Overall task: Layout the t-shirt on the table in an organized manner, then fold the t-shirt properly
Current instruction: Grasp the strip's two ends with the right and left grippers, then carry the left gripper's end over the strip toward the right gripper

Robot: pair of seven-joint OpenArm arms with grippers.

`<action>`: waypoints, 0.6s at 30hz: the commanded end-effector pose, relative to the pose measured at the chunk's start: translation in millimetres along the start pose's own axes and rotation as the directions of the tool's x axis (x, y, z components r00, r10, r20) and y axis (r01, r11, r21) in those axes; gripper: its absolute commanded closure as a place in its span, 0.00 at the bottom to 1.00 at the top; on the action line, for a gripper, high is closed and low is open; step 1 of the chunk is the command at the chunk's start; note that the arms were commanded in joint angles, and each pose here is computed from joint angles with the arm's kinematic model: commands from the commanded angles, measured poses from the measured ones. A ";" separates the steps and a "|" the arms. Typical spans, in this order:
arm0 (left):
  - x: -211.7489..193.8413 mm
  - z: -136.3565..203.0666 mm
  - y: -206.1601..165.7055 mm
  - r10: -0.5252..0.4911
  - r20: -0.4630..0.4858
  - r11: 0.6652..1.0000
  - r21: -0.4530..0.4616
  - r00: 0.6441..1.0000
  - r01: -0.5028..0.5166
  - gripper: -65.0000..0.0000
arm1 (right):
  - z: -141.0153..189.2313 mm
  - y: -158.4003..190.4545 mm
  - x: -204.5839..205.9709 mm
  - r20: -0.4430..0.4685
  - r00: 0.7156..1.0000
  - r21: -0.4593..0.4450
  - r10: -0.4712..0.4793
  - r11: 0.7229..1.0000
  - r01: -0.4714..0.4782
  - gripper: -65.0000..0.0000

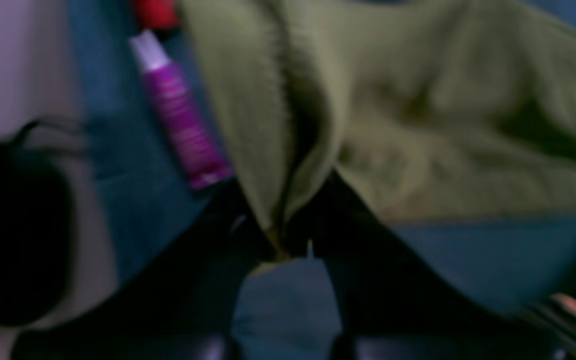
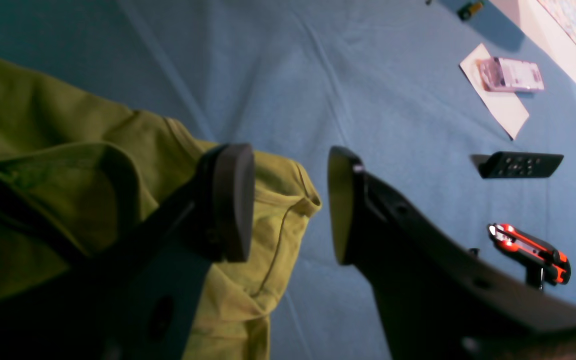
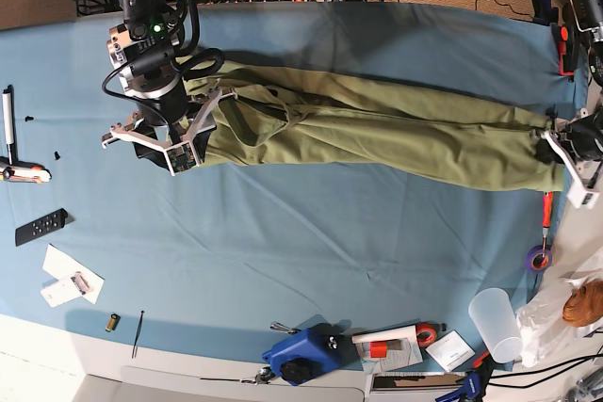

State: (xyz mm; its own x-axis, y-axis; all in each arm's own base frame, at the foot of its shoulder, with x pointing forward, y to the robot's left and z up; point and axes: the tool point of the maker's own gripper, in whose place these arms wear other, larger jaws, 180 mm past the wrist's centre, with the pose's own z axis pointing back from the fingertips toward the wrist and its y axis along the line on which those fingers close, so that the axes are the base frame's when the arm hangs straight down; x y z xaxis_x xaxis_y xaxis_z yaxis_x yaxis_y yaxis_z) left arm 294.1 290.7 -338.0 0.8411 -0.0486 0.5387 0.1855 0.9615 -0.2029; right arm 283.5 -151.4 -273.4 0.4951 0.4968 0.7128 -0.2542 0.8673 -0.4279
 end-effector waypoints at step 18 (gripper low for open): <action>24.4 23.6 -137.2 -0.179 0.276 0.908 -0.323 0.944 0.266 1.00 | 5.6 -34.0 8.7 0.033 0.999 -0.175 -0.010 0.984 0.016 0.62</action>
State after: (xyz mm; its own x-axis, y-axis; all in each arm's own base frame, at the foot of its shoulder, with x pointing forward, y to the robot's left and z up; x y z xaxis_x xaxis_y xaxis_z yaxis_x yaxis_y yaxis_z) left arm 270.7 164.1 -292.9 0.6624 -0.1521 0.7335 0.5355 0.7809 -0.3217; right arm 287.2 -176.2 -262.8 0.5107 0.4828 0.7114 -0.1200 0.8593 -0.4971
